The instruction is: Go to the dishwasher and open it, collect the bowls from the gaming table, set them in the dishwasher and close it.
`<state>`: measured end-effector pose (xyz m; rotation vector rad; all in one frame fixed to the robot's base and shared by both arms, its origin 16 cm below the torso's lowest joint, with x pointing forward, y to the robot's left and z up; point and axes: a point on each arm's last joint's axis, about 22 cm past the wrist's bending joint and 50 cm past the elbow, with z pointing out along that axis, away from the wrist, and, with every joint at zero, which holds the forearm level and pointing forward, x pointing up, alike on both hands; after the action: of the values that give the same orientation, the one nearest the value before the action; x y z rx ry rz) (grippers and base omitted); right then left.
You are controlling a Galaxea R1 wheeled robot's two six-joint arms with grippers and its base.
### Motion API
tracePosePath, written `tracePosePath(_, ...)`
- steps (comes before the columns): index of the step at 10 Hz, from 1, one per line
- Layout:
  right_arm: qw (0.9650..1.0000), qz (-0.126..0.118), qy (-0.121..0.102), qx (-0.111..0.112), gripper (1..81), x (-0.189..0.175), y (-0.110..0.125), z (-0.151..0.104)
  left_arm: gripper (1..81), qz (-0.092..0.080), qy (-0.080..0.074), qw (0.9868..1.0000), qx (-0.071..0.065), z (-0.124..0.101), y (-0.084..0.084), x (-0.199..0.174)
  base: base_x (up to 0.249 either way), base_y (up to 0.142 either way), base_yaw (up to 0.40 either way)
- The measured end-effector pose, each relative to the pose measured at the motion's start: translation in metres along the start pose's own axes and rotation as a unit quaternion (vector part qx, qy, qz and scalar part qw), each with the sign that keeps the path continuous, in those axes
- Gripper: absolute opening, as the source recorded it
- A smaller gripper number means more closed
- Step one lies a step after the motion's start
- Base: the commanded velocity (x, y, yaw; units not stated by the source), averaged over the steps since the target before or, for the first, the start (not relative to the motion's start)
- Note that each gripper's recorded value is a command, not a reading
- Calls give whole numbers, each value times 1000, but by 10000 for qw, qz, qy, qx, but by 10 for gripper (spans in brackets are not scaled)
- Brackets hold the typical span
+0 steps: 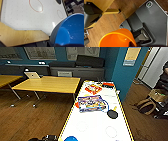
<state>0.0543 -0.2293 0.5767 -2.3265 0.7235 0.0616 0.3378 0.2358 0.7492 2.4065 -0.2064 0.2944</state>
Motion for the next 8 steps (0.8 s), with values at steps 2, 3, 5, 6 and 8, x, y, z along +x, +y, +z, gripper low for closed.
tracePosePath(2,9999,-118,-4,-17,10,-5,5,3,10,-129,-212,9997,-32,4,-13,-64,0,0,0)
tracePosePath(3,9999,-120,-64,-2,10,-15,5,7,10,-211,-319,9993,-21,7,-20,-93,0,0,0)
tracePosePath(5,9999,-132,-93,-49,10,-23,12,13,10,-264,-449,9986,8,11,-31,-140,-71,0,0)
tracePosePath(6,9998,-169,-48,-72,10,-19,15,15,10,-264,-425,9987,12,18,-37,-150,-79,0,0)
tracePosePath(8,9997,-146,-126,-123,10,-38,23,20,10,-281,-537,9981,-42,29,-35,-186,-92,0,0)
